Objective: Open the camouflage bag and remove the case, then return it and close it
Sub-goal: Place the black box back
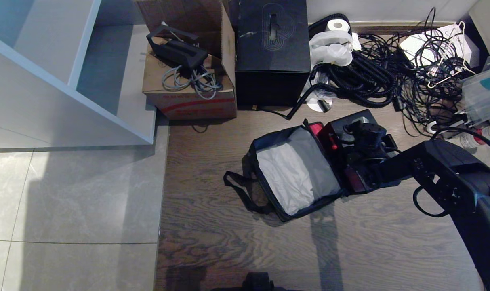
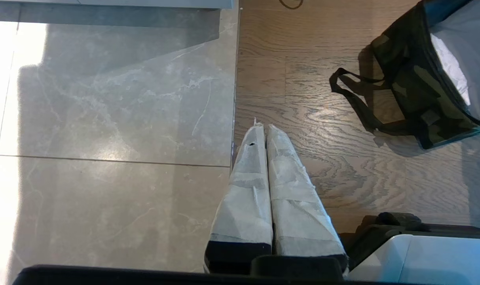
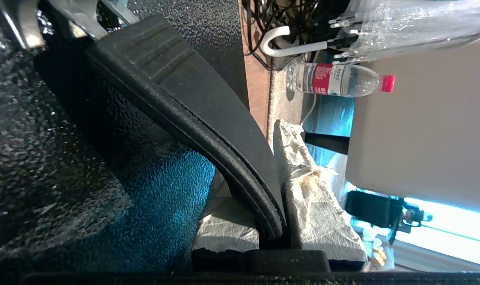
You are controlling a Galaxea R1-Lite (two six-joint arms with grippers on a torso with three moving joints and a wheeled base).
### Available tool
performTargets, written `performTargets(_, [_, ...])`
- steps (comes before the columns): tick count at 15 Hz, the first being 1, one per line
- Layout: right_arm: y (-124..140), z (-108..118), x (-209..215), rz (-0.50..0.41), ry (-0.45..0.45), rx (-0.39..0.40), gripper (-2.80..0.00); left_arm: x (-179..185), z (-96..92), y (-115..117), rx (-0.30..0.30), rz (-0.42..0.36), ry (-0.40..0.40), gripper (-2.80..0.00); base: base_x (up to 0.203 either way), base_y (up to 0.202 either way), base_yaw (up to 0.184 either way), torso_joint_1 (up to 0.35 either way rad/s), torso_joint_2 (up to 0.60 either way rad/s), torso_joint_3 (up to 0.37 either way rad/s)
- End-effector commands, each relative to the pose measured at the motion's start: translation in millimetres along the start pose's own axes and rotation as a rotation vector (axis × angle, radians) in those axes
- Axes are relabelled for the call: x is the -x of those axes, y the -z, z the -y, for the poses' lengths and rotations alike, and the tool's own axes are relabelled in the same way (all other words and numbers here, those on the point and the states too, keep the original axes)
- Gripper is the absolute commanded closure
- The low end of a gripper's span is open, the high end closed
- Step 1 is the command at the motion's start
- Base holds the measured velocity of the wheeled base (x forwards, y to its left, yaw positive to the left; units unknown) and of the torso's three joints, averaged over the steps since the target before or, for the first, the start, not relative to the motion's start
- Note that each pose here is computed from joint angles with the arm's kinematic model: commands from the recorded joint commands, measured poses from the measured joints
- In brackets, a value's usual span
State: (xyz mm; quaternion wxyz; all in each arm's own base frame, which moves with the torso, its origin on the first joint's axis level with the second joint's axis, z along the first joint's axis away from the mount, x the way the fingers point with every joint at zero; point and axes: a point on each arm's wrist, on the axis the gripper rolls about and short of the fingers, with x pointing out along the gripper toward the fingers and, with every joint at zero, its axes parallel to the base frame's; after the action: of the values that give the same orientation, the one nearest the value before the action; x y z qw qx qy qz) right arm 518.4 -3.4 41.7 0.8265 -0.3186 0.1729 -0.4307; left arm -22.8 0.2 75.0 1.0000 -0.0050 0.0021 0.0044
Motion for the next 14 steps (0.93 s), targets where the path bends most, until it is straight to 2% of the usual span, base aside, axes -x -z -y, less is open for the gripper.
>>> performTargets(1, [-13.7,20.0,7.5,0.009,0.014,-0.026,0.0,0.0,0.0,0.0,0.001,0.0,0.0,0.0,0.0,0.0,0.0,0.0,0.0,0.0])
performTargets(7, [-67.3,114.7,40.2,0.056,0.021,-0.086,0.0,0.0,0.0,0.0,0.001,0.0,0.0,0.0,0.0,0.0,0.0,0.0,0.0,0.0])
performTargets(14, [-82.6,203.0,88.7,0.093,0.007,-0.114,0.0,0.0,0.0,0.0,0.001,0.0,0.0,0.0,0.0,0.0,0.0,0.0,0.0,0.0])
